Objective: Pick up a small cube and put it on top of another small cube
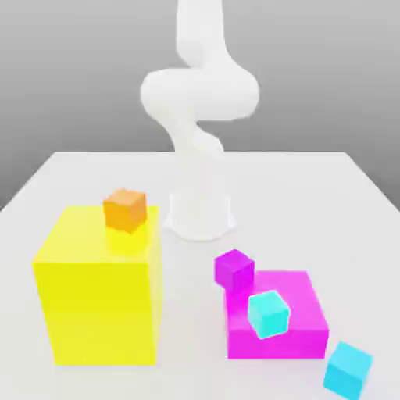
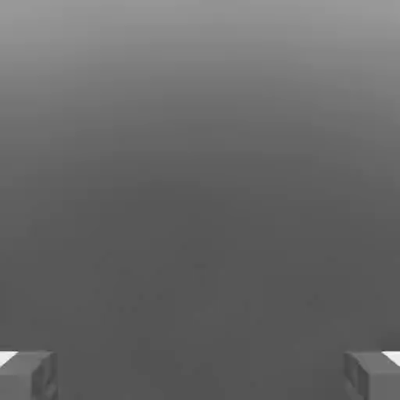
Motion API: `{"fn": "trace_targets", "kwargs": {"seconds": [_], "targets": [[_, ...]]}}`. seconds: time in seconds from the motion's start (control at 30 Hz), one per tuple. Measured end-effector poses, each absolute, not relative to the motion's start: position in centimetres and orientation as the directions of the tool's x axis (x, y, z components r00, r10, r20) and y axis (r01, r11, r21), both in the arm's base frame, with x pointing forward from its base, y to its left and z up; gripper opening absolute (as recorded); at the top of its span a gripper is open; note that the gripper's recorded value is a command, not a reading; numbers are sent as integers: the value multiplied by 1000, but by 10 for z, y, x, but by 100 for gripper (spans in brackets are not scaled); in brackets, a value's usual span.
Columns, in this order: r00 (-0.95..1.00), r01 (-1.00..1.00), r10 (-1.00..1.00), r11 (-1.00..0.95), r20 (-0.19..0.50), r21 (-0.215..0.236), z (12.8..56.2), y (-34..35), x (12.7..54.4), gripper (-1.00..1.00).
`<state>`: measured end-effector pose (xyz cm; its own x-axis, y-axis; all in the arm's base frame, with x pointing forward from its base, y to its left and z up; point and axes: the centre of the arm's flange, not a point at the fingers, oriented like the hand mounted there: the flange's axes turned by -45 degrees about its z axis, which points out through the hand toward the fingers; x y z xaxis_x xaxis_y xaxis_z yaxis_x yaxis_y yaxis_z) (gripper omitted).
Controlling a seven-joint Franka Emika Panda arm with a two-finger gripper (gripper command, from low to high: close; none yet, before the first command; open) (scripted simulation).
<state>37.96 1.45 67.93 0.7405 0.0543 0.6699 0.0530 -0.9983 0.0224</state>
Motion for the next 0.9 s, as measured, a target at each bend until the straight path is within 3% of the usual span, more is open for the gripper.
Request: {"fn": "trace_targets", "kwargs": {"seconds": [0.23,0.47,0.67,0.9], "targets": [[817,252,261,-964,514,89,575,65,455,0],[817,456,464,-883,342,109,457,123,495,0],[747,633,636,-769,191,87,348,179,497,0],[623,782,782,-623,25,16,218,218,471,0]]}}
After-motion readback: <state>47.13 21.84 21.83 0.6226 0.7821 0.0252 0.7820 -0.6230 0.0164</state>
